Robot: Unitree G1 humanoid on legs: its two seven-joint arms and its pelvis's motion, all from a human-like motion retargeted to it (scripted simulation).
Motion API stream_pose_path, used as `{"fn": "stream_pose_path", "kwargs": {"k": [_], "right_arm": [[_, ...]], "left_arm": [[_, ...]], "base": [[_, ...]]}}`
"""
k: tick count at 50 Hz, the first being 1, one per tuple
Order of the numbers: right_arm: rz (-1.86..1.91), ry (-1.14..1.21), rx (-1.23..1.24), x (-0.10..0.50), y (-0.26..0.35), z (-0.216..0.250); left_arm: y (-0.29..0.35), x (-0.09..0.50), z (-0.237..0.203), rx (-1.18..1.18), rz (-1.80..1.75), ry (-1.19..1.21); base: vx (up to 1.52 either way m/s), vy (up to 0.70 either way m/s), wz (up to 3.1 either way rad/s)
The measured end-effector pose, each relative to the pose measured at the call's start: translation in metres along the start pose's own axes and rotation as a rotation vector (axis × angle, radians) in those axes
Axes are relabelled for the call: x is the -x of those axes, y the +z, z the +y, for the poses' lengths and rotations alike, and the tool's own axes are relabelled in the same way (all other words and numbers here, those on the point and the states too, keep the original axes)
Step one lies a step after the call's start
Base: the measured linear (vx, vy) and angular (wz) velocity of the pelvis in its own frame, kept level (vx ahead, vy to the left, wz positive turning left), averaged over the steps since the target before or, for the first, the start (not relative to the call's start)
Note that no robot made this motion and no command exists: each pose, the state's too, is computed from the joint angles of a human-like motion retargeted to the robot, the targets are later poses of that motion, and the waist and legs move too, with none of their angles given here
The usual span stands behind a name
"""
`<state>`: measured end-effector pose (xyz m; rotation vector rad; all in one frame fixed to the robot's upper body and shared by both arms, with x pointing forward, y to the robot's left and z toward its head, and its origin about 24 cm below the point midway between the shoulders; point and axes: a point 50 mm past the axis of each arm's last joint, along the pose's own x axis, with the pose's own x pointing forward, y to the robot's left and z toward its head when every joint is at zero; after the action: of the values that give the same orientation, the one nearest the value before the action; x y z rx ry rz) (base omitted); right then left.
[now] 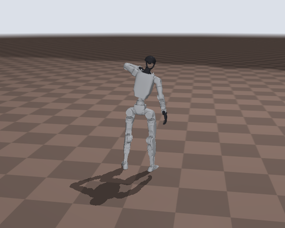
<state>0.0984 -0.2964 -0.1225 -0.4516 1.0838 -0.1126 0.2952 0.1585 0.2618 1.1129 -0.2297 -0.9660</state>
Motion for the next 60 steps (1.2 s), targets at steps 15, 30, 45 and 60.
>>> {"fn": "stream_pose_path", "kwargs": {"k": [15,30,45,60], "right_arm": [[-0.722,-0.347,0.345,0.032,0.213,-0.053],[-1.491,0.458,-1.757,0.25,0.427,-0.153],[-2.266,1.266,-1.188,0.34,0.355,-0.106],[-1.476,0.377,-1.859,0.231,0.4,-0.161]], "left_arm": [[-0.129,0.072,-0.314,0.909,0.656,0.179],[-0.095,0.089,-0.447,1.851,1.244,0.995],[-0.108,0.116,-0.445,1.714,1.273,0.965],[-0.145,0.117,-0.41,1.417,1.321,0.939]], "base": [[0.01,0.0,-0.06],[0.0,0.0,0.0],[0.01,0.03,0.32],[0.0,0.0,0.01]]}}
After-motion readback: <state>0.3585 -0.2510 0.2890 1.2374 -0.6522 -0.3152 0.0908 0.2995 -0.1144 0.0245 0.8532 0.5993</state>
